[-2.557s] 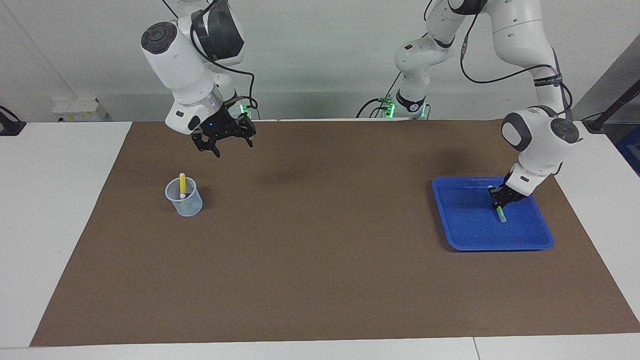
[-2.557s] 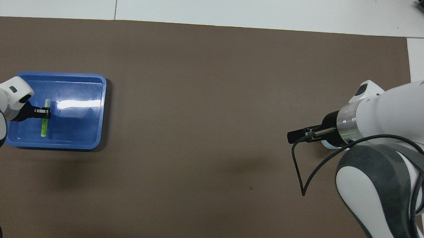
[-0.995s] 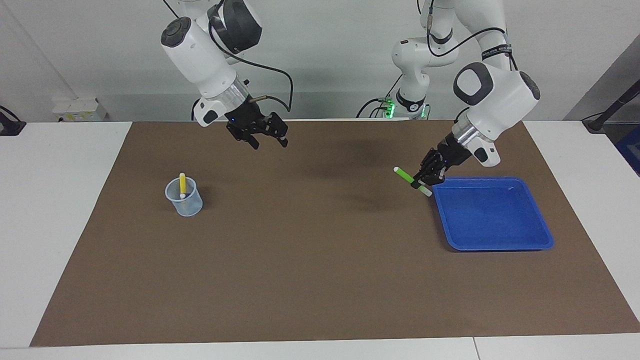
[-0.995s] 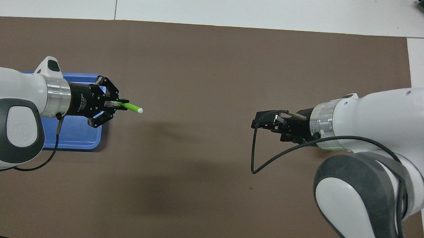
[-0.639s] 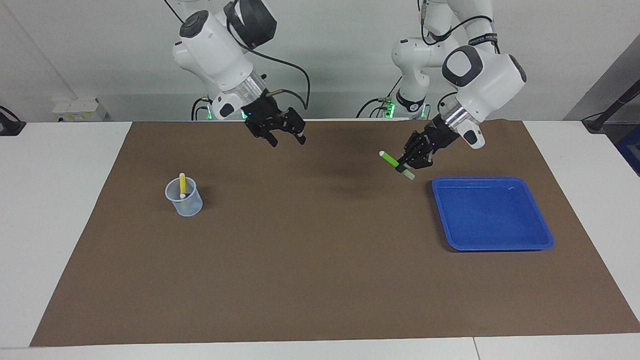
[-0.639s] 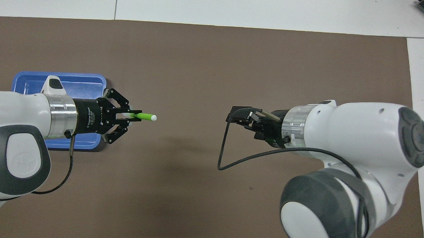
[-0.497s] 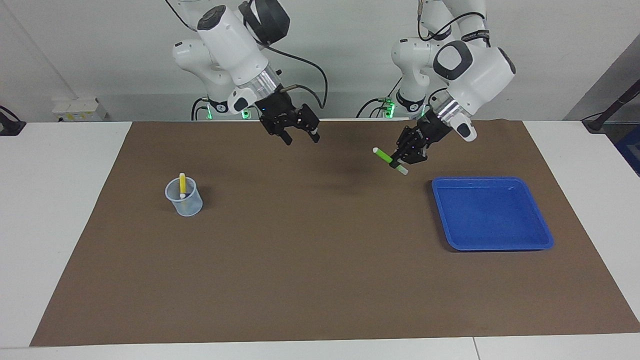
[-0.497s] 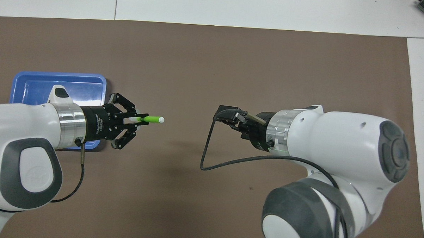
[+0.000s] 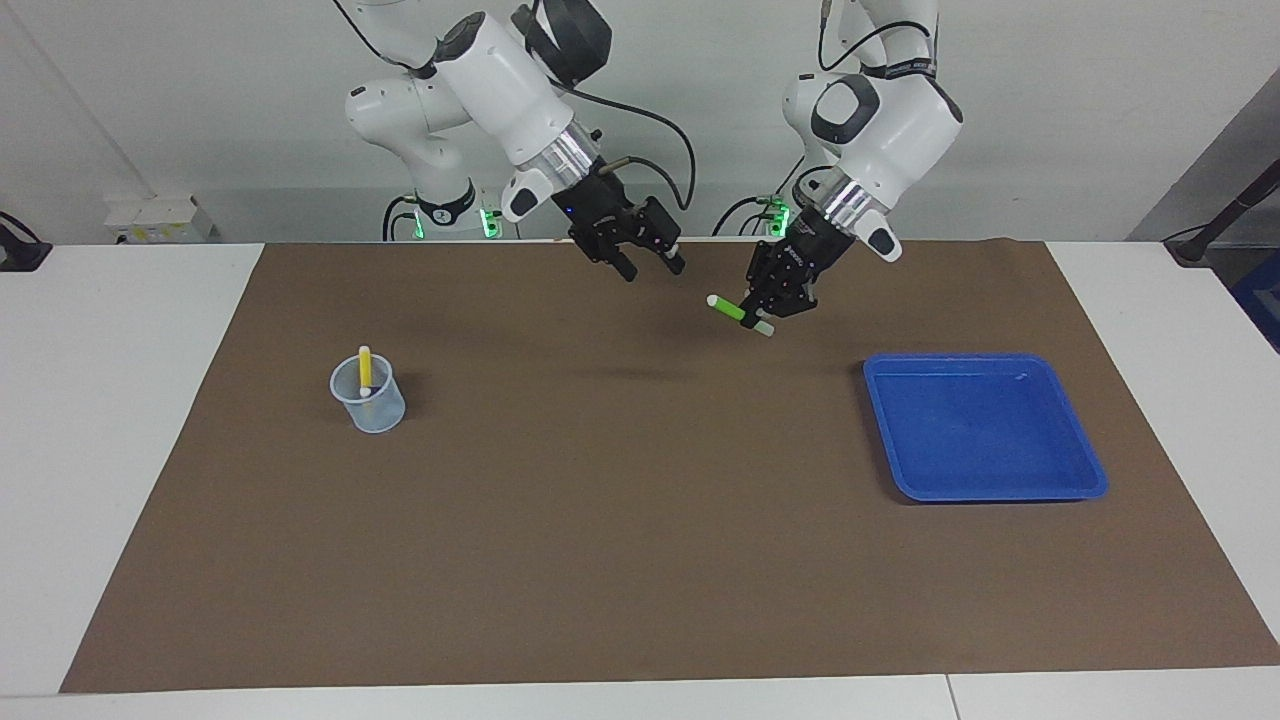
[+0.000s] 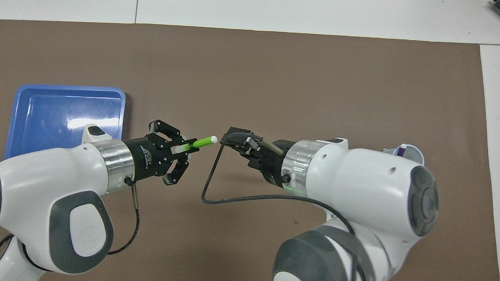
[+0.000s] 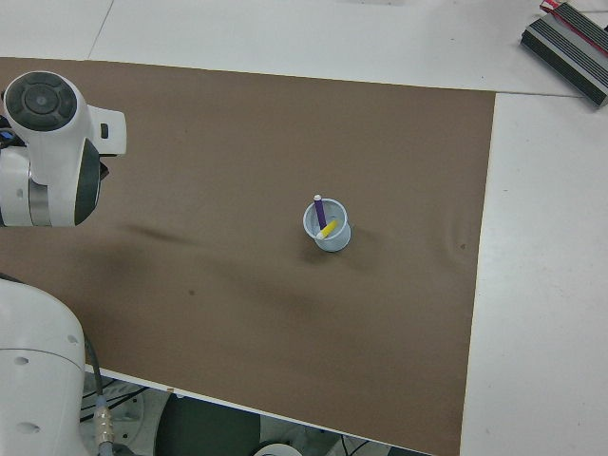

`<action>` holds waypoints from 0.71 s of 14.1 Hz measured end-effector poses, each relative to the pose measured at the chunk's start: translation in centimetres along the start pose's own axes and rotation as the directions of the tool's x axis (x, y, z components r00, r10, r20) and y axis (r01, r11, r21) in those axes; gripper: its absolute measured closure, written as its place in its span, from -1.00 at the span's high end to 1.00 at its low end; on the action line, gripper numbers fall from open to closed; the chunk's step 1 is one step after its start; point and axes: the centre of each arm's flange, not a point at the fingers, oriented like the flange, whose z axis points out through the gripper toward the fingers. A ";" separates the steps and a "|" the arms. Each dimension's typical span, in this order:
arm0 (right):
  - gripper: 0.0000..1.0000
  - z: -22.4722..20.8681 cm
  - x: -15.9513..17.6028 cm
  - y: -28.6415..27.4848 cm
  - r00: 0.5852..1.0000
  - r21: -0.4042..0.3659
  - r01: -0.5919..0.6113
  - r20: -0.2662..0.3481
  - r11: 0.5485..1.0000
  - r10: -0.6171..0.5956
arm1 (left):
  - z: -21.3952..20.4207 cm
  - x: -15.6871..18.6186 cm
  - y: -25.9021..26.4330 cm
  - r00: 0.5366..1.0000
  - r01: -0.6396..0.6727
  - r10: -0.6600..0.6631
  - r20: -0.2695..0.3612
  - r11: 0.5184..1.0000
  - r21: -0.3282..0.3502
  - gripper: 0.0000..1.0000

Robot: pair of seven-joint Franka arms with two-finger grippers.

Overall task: Transfer and insert pens with both arms
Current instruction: 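Grasp the green pen tip with the right gripper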

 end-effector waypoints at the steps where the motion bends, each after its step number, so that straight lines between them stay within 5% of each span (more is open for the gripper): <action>1: 0.78 1.4 -0.9 -0.4 1.000 0.021 -0.025 -0.012 0.999 0.025 | 0.4 -0.6 -0.7 1.000 0.009 -0.009 0.002 1.000 -0.005 -0.67; 8: 0.81 5.6 0.1 0.8 0.999 0.012 0.009 -0.038 1.000 -0.009 | 0.8 -0.8 -1.2 1.000 0.024 -0.024 0.004 1.000 -0.009 -0.67; 10: 0.60 5.6 0.0 0.7 0.999 0.011 0.015 -0.035 1.000 -0.014 | 0.7 -0.9 -1.2 1.000 0.023 -0.023 0.006 1.000 -0.011 -0.67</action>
